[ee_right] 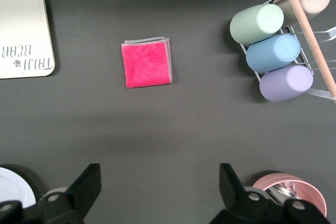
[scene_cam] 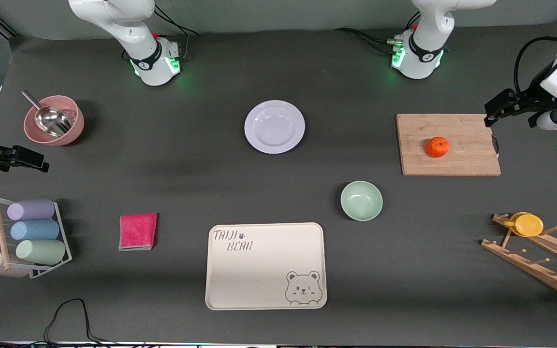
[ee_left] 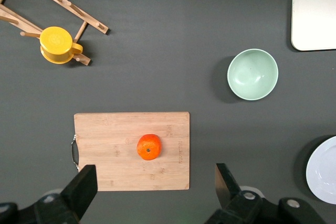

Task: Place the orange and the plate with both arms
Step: 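Reach the left gripper toward the orange on the cutting board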

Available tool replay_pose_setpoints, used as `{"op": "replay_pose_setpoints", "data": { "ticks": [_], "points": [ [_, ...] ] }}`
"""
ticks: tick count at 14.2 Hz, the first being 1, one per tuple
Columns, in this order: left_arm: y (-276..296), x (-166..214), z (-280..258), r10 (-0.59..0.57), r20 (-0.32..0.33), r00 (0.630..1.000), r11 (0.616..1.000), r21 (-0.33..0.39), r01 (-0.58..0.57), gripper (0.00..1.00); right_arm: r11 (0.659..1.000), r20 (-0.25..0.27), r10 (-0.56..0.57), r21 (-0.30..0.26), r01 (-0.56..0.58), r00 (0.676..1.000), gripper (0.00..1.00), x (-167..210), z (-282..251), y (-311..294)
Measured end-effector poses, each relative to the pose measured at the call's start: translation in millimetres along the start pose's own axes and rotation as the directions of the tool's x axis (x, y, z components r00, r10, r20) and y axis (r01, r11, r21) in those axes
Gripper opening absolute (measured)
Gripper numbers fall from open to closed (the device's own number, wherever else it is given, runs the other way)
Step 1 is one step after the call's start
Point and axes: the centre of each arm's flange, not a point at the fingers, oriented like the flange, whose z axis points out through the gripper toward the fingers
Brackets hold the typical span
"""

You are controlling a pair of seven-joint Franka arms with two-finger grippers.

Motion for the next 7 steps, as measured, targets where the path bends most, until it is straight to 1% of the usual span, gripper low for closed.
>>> {"op": "replay_pose_setpoints", "data": {
  "ticks": [7],
  "points": [
    [-4.6, 1.1, 2.3, -0.008, 0.005, 1.000, 1.000, 0.000, 0.008, 1.00, 1.000, 0.004, 0.000, 0.000, 0.000, 1.000, 1.00, -0.5, 0.4, 0.0]
  ]
}}
